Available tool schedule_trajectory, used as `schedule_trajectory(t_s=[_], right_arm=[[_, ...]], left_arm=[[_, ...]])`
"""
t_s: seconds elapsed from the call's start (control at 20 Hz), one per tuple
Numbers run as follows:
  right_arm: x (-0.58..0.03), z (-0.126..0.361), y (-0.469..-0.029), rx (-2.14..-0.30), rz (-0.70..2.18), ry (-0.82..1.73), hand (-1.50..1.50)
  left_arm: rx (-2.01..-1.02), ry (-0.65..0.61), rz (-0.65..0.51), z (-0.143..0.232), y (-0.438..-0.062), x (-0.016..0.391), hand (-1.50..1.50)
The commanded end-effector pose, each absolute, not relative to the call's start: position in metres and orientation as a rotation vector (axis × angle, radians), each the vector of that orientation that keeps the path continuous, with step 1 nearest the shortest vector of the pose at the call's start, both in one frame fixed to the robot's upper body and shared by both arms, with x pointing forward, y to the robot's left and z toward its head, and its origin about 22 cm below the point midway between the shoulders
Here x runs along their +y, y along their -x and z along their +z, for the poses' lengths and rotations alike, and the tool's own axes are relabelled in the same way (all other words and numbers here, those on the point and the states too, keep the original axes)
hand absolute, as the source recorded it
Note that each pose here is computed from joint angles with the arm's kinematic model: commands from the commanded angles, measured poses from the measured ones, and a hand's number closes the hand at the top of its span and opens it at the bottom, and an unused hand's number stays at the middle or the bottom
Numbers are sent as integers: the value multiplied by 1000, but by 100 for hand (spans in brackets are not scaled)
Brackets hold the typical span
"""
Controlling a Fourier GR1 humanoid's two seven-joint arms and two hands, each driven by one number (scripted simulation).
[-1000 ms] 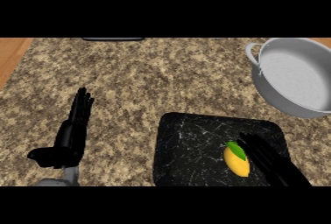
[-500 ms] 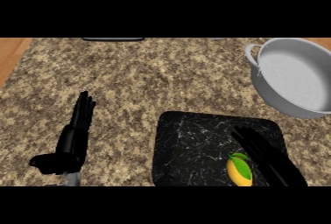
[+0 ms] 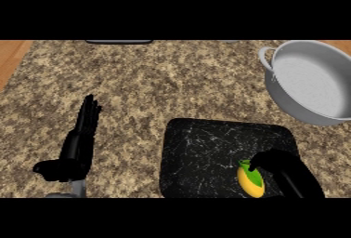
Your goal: Pick the lemon from the tray and place it in the pot
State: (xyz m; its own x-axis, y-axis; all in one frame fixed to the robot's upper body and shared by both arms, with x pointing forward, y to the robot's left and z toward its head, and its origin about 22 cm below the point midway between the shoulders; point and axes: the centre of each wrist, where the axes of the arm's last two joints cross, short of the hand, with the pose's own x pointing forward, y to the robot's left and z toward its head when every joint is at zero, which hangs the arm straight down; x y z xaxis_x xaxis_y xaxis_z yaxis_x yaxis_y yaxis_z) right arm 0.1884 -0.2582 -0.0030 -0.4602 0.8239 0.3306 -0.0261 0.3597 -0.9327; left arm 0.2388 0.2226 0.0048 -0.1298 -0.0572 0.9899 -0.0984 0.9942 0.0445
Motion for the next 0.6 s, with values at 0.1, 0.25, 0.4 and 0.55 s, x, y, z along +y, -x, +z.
schedule_trajectory(t_s=[0.1,0.25,0.4,0.55], right_arm=[[-239,-1,-188,-1802,1180,728,150],[-270,2,-177,-1853,1131,798,150],[-227,16,-242,-1631,936,946,150],[-247,6,-256,-1366,795,1048,150]], left_arm=[[-1688,-96,16,7,-243,226,0],[-1698,-114,46,5,-235,239,0],[-1721,-99,7,7,-242,231,0],[-1738,-45,-5,12,-246,215,0]])
